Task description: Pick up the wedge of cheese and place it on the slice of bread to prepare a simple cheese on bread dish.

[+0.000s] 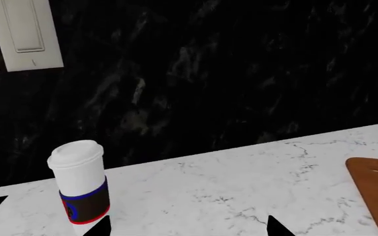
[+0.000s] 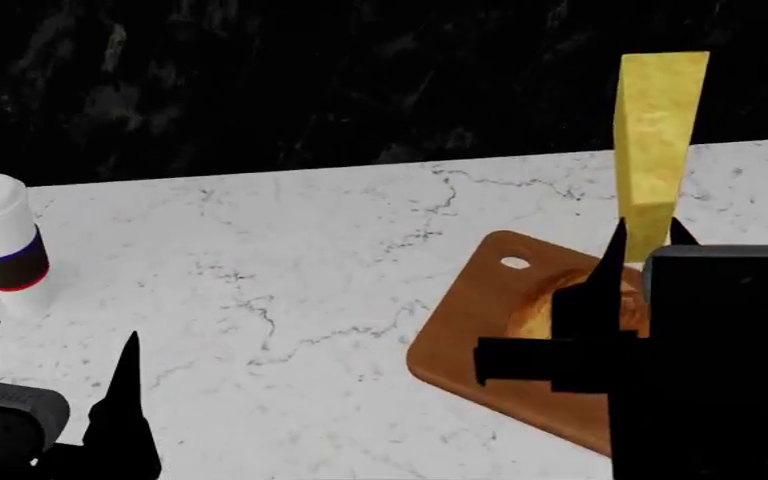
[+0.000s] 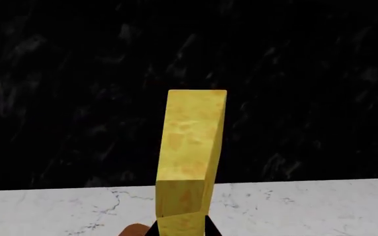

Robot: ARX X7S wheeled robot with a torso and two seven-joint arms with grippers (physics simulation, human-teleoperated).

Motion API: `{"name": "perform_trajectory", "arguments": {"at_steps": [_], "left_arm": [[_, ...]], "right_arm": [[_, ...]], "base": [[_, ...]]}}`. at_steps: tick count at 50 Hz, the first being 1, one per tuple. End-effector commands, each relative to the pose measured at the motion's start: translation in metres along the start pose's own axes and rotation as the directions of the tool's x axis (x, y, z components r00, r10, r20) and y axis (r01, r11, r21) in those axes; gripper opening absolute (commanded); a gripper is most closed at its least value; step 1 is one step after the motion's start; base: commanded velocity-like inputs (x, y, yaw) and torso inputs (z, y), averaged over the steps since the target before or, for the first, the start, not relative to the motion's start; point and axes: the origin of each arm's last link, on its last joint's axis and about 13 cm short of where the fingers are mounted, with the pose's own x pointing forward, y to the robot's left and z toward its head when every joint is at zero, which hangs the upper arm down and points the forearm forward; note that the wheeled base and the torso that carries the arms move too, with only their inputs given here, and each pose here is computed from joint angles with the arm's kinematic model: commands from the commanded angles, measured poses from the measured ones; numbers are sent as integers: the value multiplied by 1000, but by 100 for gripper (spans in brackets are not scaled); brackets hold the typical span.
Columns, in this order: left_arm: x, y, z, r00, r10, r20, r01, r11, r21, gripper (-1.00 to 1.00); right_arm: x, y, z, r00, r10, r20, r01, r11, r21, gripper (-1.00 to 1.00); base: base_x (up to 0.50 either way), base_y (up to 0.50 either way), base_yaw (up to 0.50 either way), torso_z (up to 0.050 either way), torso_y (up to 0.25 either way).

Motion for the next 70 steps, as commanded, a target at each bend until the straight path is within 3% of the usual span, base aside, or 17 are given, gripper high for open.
{"name": "perform_trajectory", "arguments": {"at_steps": [1,6,10,11,13,15,24,29,32,40,42,43,45,48,50,55,70], "left_arm": [[17,4,-3,998,48,-29,-49,998,-34,100],[17,4,-4,998,49,-29,-50,998,-34,100],[17,3,-4,998,48,-29,-49,998,-34,100],[17,3,-3,998,48,-29,-49,998,-34,100],[17,3,-4,998,48,-29,-49,998,-34,100],[17,3,-3,998,48,-29,-49,998,-36,100],[18,3,-3,998,49,-30,-50,998,-36,100],[18,3,-3,998,50,-29,-51,998,-35,100],[18,3,-4,998,50,-30,-51,998,-34,100],[17,3,-4,998,50,-29,-51,998,-37,100],[17,3,-4,998,50,-29,-51,998,-36,100],[17,3,-4,998,50,-29,-51,998,-36,100],[17,3,-4,998,49,-29,-50,998,-37,100],[17,3,-3,998,50,-28,-51,998,-35,100],[17,3,-4,998,50,-28,-51,998,-36,100],[17,3,-4,998,52,-27,-53,998,-33,100],[17,3,-4,998,51,-31,-52,998,-28,100]], "right_arm": [[0,2,-2,1000,17,-2,-17,999,-40,-100],[5,6,-9,999,33,-23,-38,973,-229,-100],[14,5,-7,999,-38,5,37,904,-426,-100],[17,3,-6,996,-79,39,88,864,-496,-100],[23,0,-3,993,-112,43,118,836,-536,-100],[27,-3,-2,985,-151,83,170,774,-610,-100],[35,-13,2,958,-237,162,275,599,-752,-100],[38,-17,0,954,-245,172,279,517,-809,-100],[38,-17,1,953,-245,178,282,504,-816,-100],[38,-16,5,951,-229,207,288,419,-861,-100],[39,-17,5,949,-213,231,295,348,-890,-100],[39,-17,4,951,-213,225,287,336,-897,-100],[37,-16,2,961,-201,188,251,364,-897,-100],[33,-16,-3,973,-165,161,206,307,-929,-100],[27,-18,-12,988,-117,104,130,238,-963,-100],[22,-22,-21,993,-111,28,44,148,-988,-100],[21,-24,-16,993,-108,-55,-42,118,-992,-100]], "base": [[20,-3,-8,0,0],[20,-3,-9,0,0],[20,-3,-10,0,0],[19,-3,-10,0,0],[19,-3,-10,0,0],[19,-3,-10,0,0],[19,-3,-10,0,0],[19,-3,-10,0,0],[19,-3,-10,0,0],[20,-3,-10,0,0],[19,-3,-10,0,0],[19,-3,-9,0,0],[19,-3,-9,0,0],[19,-3,-9,0,0],[19,-3,-9,0,0],[20,-3,-9,0,0],[20,-2,-9,0,0]]}}
